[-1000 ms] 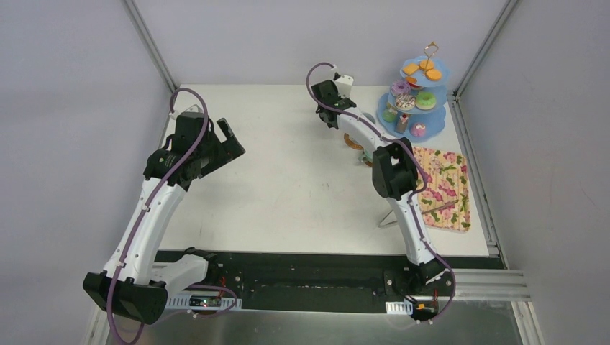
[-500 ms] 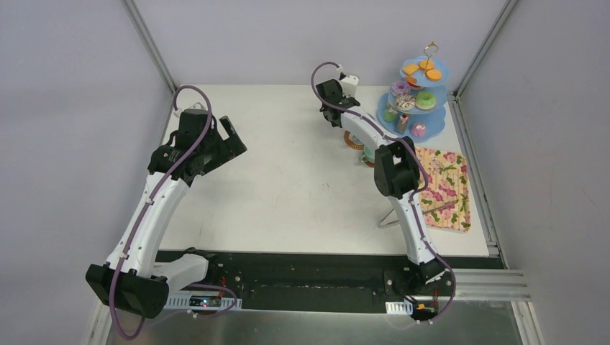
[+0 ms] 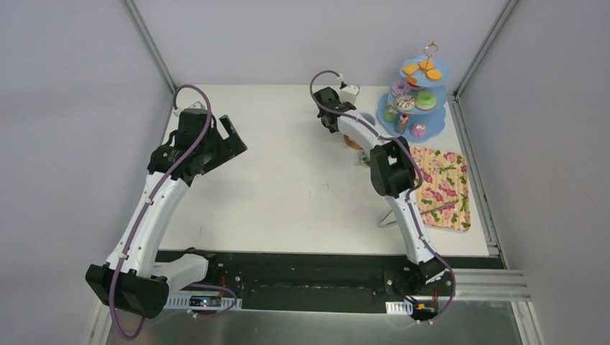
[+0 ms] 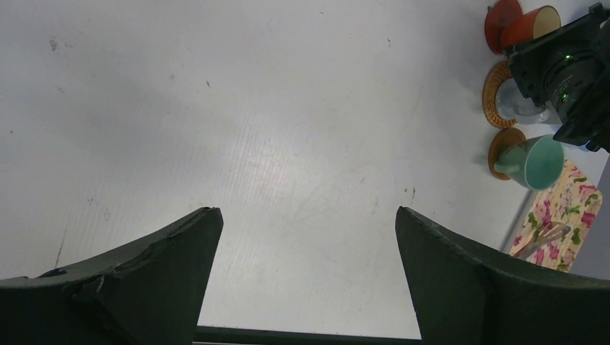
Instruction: Serve the afternoon tea
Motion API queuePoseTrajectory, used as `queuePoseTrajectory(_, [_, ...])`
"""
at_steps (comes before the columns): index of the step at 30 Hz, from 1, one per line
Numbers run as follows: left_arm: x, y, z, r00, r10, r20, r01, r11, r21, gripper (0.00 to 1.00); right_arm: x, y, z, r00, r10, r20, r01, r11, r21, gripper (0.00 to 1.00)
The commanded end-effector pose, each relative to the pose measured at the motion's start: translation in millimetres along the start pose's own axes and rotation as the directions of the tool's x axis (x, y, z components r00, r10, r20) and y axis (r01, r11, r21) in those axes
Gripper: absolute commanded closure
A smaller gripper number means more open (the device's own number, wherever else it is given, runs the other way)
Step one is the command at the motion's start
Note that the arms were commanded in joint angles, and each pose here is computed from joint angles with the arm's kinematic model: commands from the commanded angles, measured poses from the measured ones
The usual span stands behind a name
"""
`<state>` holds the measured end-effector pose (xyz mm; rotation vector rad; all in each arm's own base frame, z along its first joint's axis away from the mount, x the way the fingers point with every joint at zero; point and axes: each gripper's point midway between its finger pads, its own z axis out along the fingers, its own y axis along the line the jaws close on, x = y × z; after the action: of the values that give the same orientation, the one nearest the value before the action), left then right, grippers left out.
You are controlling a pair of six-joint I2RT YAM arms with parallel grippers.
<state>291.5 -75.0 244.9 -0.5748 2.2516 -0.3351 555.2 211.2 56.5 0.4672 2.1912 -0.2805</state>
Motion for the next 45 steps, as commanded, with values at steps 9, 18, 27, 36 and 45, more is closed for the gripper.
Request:
queuePoseTrajectory(9, [-17, -9, -12, 0.998, 0.049, 0.049, -0.050, 0.998, 0.029, 0.04, -35, 13, -12, 0.992, 0.064, 0.109, -0.066, 0.998, 0.017, 1.00])
queuePoseTrajectory(18, [-18, -7, -15, 0.996, 0.064, 0.054, -0.065, 0.998, 0.023, 0.04, -23, 17, -5, 0.994, 0.063, 0.090, -0.064, 0.998, 0.014, 1.00])
queuePoseTrajectory(27, [-21, -4, -19, 0.995, 0.077, 0.069, -0.078, 0.997, 0.012, 0.03, -22, 24, -3, 0.994, 0.038, 0.100, -0.039, 0.999, 0.005, 1.00])
queuePoseTrajectory(36, [-20, -7, -16, 0.996, 0.072, 0.059, -0.074, 0.997, 0.020, 0.03, -13, 21, -3, 0.997, 0.033, 0.072, -0.033, 0.999, 0.009, 0.89])
queuePoseTrajectory(45, [-23, -10, -19, 0.996, 0.074, 0.055, -0.075, 0.997, 0.024, 0.03, -35, 24, -34, 0.997, 0.058, 0.045, -0.055, 0.997, -0.050, 0.38])
